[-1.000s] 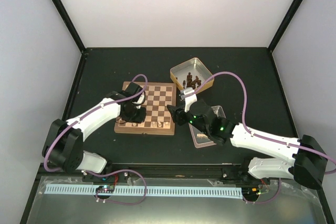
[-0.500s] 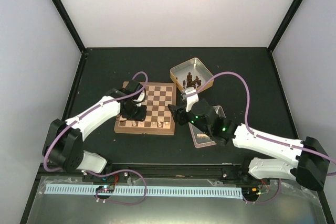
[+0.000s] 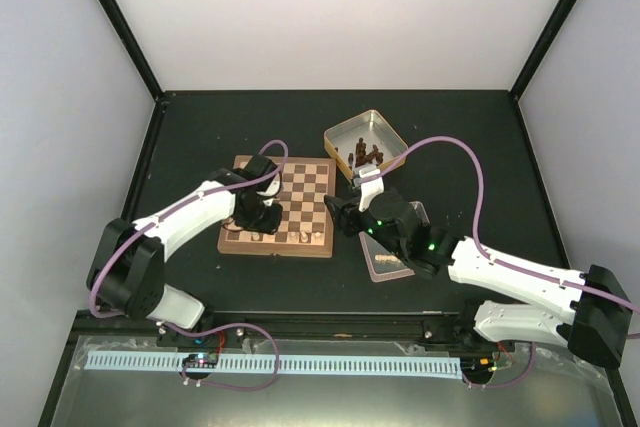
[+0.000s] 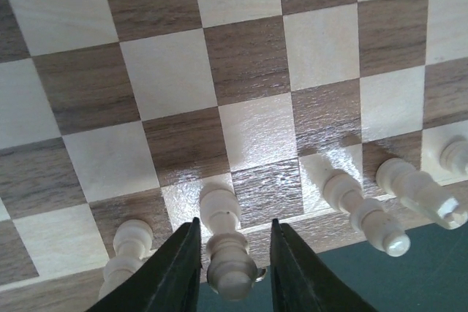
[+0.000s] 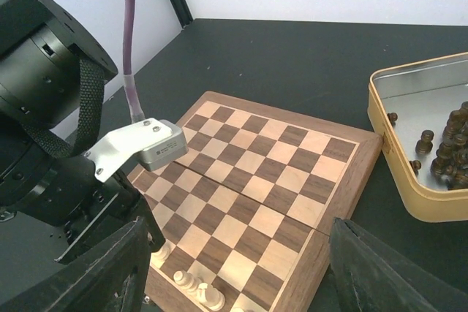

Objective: Set up the chess pieces on the board
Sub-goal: Place the chess piece on the chessboard.

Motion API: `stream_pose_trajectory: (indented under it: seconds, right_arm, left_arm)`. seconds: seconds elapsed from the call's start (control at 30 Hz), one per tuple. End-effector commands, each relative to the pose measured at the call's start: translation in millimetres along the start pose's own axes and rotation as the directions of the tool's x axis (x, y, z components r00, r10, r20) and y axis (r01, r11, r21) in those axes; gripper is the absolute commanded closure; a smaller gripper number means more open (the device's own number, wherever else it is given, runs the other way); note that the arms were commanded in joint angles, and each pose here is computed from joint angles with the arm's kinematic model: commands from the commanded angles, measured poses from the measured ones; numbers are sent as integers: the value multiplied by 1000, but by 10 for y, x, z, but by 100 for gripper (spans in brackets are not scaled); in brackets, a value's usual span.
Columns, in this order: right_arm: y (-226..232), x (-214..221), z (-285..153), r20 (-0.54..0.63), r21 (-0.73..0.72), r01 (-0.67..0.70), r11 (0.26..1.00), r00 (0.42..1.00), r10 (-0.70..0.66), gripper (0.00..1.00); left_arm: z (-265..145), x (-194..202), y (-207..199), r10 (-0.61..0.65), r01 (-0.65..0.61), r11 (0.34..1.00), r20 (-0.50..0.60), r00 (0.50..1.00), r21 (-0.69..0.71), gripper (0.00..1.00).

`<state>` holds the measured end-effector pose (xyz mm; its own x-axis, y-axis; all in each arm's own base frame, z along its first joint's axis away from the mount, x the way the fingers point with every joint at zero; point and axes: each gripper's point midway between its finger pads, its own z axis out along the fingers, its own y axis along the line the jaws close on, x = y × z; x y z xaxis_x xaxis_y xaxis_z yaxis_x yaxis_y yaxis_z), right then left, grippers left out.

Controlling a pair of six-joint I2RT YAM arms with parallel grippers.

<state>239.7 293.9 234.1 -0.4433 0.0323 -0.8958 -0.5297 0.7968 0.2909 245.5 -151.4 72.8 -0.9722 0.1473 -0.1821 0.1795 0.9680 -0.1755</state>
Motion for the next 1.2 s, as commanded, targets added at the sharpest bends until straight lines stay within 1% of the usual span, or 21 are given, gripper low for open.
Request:
stream_pose_trajectory:
  seconds: [0.0,0.03,0.13,0.43,0.53,0.7,0.8,0.87,0.97,1.03,1.07,1.17]
  right_arm:
    - [-63,-52,-10,23,29,-20,999,1000,19,33]
    - [-62,-52,-11,23,30,-20,999,1000,19,32]
    - [-80,-41,-13,21,35,-18,999,1000,18,32]
    - [-89,-20,-6,17,36,-25,999,1000,25,32]
    - [-88,-24,-6,18,35,-25,999,1000,25,32]
    - [-87,-30,-17,18,35,-27,999,1000,26,32]
    - [-88,-59,-42,24,34,-33,999,999,32,32]
    - [-102,-78,-68,22,40,-39,998,999,38,32]
    - [-190,-45,-97,-18,78,-65,995,998,67,33]
    - [-360,72,-111,-74,146,-101,984,991,113,35]
    - [-507,187,-125,-122,200,-114,973,983,140,36]
    - [-915,540,-220,-237,354,-159,922,938,253,39]
  left_arm:
    - [35,5,-17,20,-20,1000,-26,999,-13,77]
    - [41,3,-2,19,-20,1000,-28,999,-24,81]
    - [37,21,32,21,-23,998,-38,999,-56,84]
    - [-19,95,103,33,-38,993,-49,998,-107,86]
    - [-1,90,79,38,-42,995,-50,998,-95,82]
    - [-7,60,43,39,-43,996,-45,998,-83,70]
    - [-85,7,25,41,-42,996,-21,999,-81,65]
    - [-158,-46,-15,43,-43,997,3,999,-67,64]
    - [-322,-153,-125,48,-47,999,58,997,-19,61]
    - [-439,-231,-193,42,-44,999,105,994,11,60]
    - [-505,-268,-233,41,-46,998,133,990,32,59]
    - [-728,-399,-361,26,-53,993,244,969,105,59]
